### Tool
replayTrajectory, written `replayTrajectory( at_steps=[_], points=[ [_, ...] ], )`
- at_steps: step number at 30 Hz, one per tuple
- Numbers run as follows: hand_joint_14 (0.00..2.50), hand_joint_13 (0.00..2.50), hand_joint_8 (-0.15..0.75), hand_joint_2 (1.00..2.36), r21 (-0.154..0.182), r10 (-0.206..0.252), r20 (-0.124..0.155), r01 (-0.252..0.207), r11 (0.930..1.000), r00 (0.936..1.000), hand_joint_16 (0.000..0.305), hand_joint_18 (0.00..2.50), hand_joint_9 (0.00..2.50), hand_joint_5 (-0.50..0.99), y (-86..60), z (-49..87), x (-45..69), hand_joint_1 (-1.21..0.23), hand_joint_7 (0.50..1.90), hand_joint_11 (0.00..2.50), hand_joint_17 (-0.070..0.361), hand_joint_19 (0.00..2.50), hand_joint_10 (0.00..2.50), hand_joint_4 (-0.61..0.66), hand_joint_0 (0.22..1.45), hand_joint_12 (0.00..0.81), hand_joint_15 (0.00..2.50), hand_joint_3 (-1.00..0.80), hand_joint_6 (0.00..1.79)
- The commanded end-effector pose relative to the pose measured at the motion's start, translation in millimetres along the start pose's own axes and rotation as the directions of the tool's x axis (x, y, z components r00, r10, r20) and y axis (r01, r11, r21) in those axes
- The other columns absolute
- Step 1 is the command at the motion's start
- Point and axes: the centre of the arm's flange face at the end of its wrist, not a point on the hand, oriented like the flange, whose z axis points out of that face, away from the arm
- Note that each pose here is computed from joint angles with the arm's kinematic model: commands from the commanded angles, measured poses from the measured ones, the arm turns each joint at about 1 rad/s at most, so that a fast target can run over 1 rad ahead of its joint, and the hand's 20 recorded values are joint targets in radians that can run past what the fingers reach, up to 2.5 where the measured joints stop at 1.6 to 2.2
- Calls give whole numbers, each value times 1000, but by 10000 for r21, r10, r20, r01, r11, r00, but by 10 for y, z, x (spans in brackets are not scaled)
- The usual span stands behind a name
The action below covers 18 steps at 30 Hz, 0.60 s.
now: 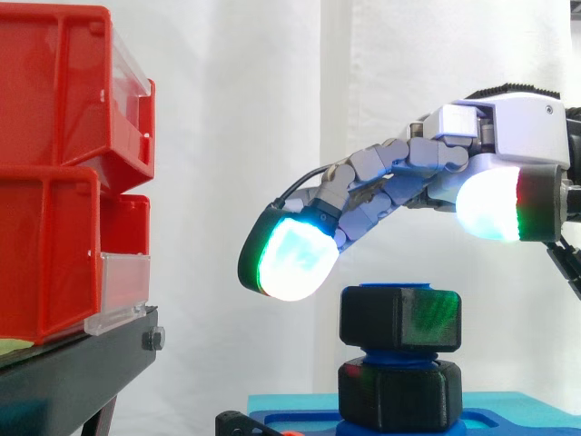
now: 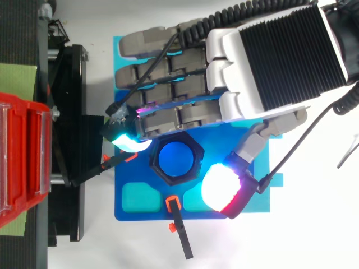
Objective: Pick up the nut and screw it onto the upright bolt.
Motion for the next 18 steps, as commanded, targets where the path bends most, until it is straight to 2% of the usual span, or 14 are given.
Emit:
replayTrajectory(
  at_steps=[1,5,18],
  points=[
    [0,330,229,1000,-65,-56,105,57,10000,9999,50,109,545,-232,-30,7,-94,-271,551,0,112,0,0,54,428,355,0,-500,500],
    [0,320,230,1000,-62,-59,77,60,10000,10000,50,96,528,-227,-38,4,-116,-271,553,0,112,0,0,58,428,358,0,-500,501],
    [0,266,238,1000,-80,-37,-20,37,10000,10000,51,30,508,-208,16,34,-83,-252,569,0,116,0,0,90,425,366,0,-500,501]
  ],
)
